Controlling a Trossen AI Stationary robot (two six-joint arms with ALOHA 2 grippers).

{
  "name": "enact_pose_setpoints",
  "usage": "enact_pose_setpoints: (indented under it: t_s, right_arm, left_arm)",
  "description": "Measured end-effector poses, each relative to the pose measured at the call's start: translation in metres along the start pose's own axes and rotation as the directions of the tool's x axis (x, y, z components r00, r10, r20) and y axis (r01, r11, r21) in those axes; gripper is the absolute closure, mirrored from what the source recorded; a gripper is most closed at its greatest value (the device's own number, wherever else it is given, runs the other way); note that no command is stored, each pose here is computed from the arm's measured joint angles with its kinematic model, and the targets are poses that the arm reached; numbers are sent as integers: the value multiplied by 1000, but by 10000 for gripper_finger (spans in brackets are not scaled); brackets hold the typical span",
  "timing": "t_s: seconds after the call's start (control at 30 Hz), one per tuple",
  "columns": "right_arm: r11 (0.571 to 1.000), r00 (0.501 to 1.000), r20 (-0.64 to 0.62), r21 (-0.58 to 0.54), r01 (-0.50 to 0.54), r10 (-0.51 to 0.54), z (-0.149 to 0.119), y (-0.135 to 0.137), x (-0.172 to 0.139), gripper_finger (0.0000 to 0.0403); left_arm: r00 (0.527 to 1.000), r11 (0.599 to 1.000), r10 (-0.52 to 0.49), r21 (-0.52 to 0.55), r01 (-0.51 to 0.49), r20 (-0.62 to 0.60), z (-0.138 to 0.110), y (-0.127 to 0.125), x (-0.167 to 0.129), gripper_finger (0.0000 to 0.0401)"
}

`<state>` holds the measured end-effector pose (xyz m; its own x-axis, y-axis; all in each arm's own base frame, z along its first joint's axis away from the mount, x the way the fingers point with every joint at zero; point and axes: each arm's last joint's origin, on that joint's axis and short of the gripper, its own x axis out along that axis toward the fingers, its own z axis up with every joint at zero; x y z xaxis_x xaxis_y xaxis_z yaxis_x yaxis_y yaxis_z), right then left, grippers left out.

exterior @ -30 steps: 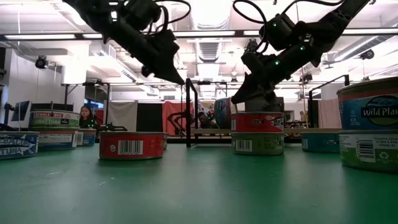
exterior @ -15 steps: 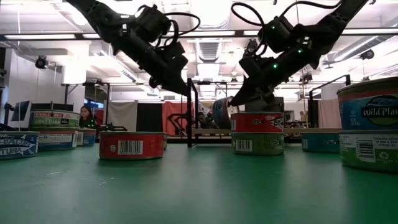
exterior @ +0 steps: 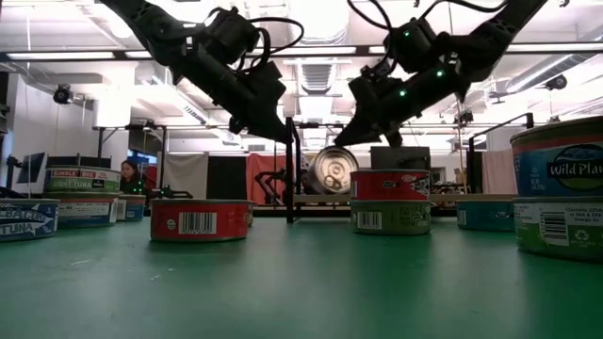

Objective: Stack canned seafood by type on shelf
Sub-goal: Put the blue/pink tuna can on the shelf

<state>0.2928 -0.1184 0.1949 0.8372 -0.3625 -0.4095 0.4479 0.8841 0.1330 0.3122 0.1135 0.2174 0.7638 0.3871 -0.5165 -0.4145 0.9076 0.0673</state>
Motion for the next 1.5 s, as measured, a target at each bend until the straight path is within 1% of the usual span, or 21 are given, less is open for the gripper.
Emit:
enact_pose_setpoints:
  t_s: [0.3, 0.4, 0.57, 0.63, 0.7, 0.73, 0.77, 0.8, 0.87, 0.9, 1.0, 1.17, 1.23, 1.37, 1.5]
  right_arm:
    - [999, 997, -49, 4, 52, -52, -3, -15, 23, 394]
    - [999, 997, -53, -6, 53, -53, 0, -15, 24, 394]
    - [998, 998, -28, -23, 52, -52, 11, -15, 18, 394]
    - [998, 998, -16, -25, 55, -55, 18, -15, 16, 394]
    - [998, 998, -29, -29, 58, -59, 18, -15, 15, 394]
    - [998, 998, -30, -30, 58, -59, 19, -15, 15, 394]
    - [998, 998, -31, -30, 57, -58, 19, -15, 15, 394]
    - [998, 998, -34, -31, 57, -58, 19, -15, 15, 394]
    - [998, 997, -44, -32, 56, -58, 18, -15, 15, 394]
    - [998, 997, -59, -29, 58, -60, 17, -15, 14, 394]
    - [998, 995, -79, -26, 60, -62, 16, -15, 12, 394]
    - [998, 994, -89, -23, 62, -64, 13, -15, 11, 394]
    - [998, 994, -86, -22, 62, -64, 11, -16, 12, 394]
    - [998, 996, -68, -4, 62, -62, 4, -17, 13, 394]
    - [998, 997, -54, 11, 62, -61, -2, -18, 14, 394]
  left_arm:
    - [1000, 1000, 0, 1, 0, 1, 0, 0, 0, 401]
    - [1000, 1000, 2, 8, -2, 0, 0, 0, 0, 401]
    - [1000, 998, 15, 58, -14, -12, 1, 1, -5, 401]
    - [998, 996, 64, 71, -63, -16, 3, 4, -11, 401]
    - [990, 986, 134, 105, -129, -42, 2, 7, -15, 401]
    - [987, 982, 152, 126, -144, -58, 0, 9, -15, 401]
    - [987, 980, 148, 141, -138, -67, 0, 12, -15, 401]
    - [991, 983, 118, 148, -107, -68, -1, 15, -14, 401]
    - [998, 988, 11, 153, 0, -70, -2, 21, -10, 401]
    - [997, 988, -28, 151, 39, -75, -5, 24, -8, 401]
    - [998, 991, -14, 133, 23, -69, -8, 35, -5, 401]
    - [1000, 991, 9, 131, -9, -4, -7, 44, -4, 401]
    - [999, 991, 10, 133, -15, 40, -8, 45, -1, 401]
    - [998, 991, 13, 133, -20, 55, -21, 45, 9, 401]
    - [995, 990, 15, 137, -29, 100, -24, 45, 21, 401]
